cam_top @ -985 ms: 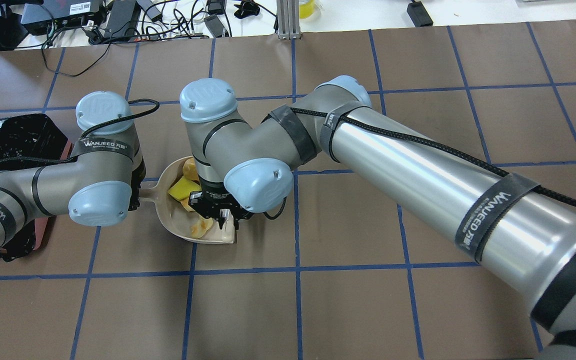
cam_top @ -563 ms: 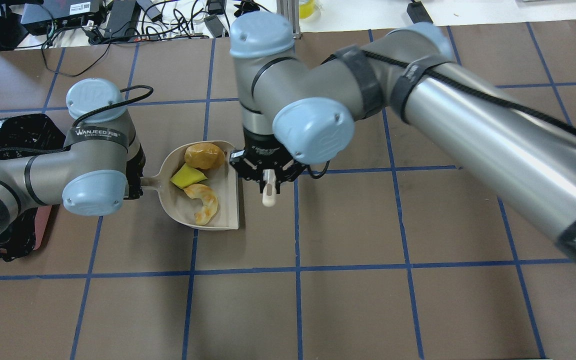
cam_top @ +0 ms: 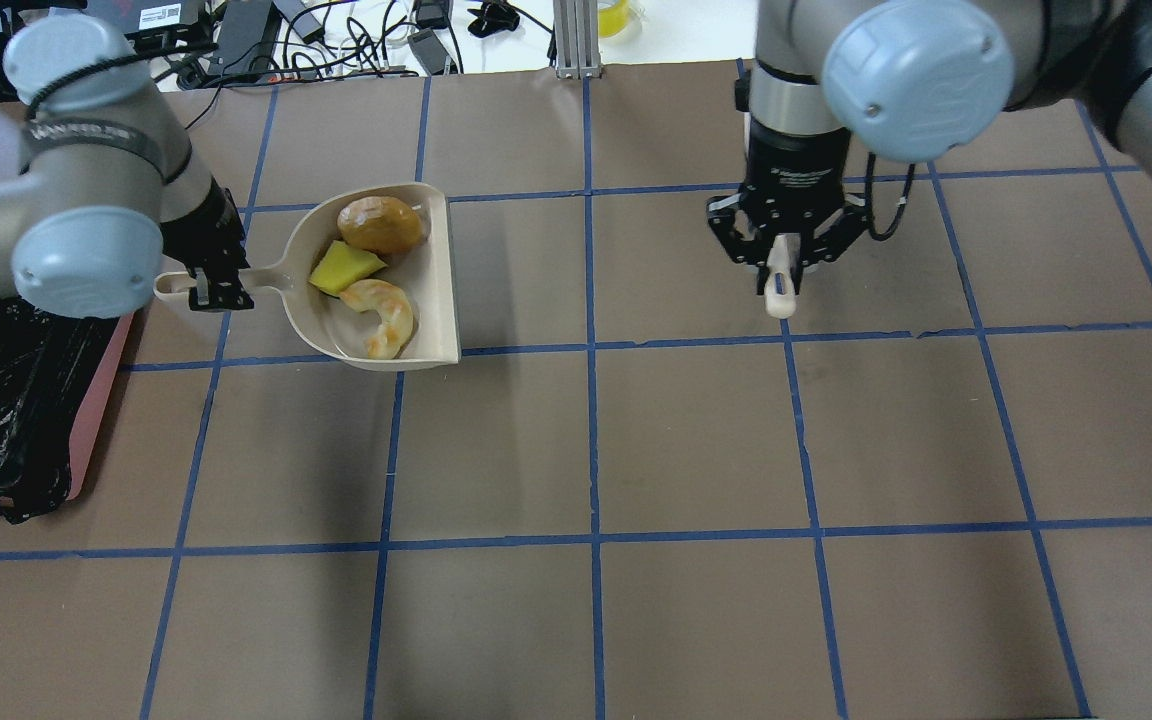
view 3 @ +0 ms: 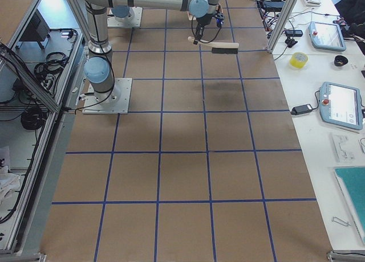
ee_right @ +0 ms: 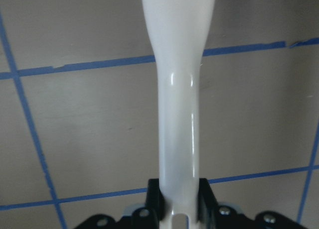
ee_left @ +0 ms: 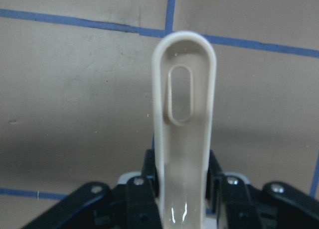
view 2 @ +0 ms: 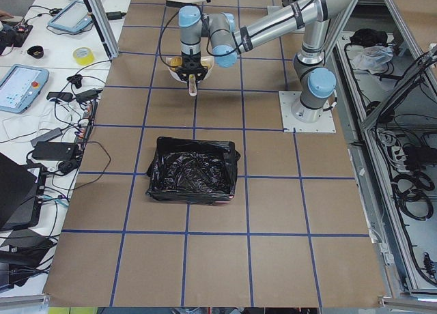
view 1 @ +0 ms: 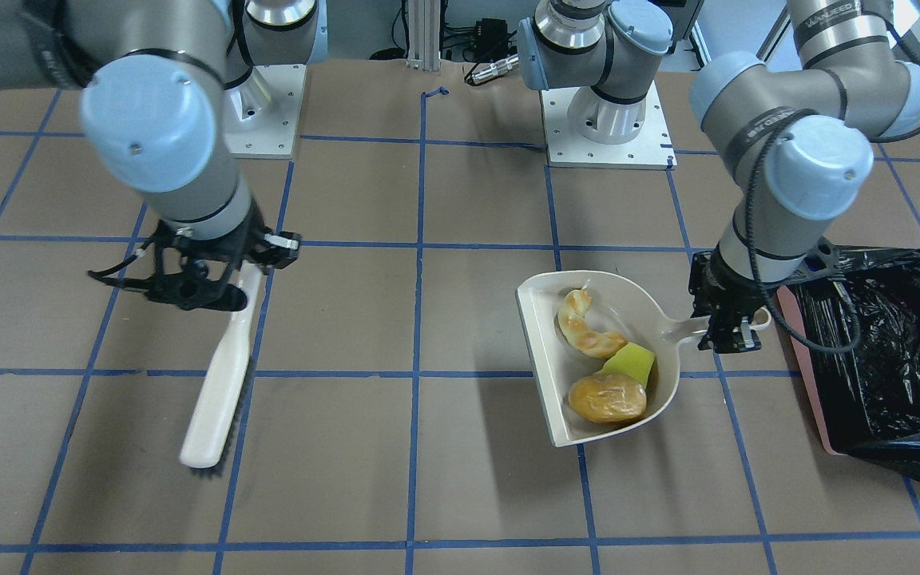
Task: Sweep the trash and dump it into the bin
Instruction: 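Lift the dustpan over the bin with the left gripper while the right returns the brush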
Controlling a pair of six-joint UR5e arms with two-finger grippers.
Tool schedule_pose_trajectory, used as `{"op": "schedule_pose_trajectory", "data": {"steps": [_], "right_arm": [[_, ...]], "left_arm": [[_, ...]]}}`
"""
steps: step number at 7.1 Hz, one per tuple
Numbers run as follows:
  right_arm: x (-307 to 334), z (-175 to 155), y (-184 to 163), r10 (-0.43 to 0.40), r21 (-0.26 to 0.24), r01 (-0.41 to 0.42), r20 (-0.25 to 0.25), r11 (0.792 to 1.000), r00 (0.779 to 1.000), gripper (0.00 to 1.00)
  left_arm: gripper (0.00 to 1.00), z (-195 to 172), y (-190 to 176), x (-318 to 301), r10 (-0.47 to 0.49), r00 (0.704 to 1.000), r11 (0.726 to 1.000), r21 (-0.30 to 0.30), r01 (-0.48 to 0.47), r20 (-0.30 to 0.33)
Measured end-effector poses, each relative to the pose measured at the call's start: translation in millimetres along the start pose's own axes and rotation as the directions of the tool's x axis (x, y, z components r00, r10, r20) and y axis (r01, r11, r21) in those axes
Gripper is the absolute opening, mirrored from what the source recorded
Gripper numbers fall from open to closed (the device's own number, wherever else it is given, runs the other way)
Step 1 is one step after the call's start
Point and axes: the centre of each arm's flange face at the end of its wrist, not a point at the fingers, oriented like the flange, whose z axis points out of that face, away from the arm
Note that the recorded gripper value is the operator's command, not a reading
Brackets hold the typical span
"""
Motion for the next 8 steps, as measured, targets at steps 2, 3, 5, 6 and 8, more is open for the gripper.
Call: {"op": "schedule_pose_trajectory", "data": {"steps": [2,3,5,6,8], "right_arm": [[105,30,-54,-0.043,-0.033,0.042,-0.020,0.999,0.999,0.00],[149,50,-75,-0.082,-0.050,0.082,-0.011,0.995,0.997,0.00],[212,79,-94,-0.142,-0.058,0.143,0.025,0.988,0.990,0.00],[231,86,-94,-0.136,-0.064,0.138,0.038,0.988,0.990,0.00],[238,104,-91,-0.108,-0.089,0.112,0.052,0.990,0.993,0.00]], "left_arm": [[0.00,-27,-67,19,-0.027,0.999,0.999,-0.036,0.025,-0.034],[0.00,-35,-114,23,0.008,0.998,0.999,-0.034,-0.009,-0.054],[0.00,-36,-224,21,0.104,0.992,0.994,-0.010,-0.105,-0.072],[0.00,-39,-270,17,0.158,0.984,0.987,0.013,-0.157,-0.080],[0.00,-29,-339,18,0.234,0.969,0.972,0.047,-0.230,-0.081]]}}
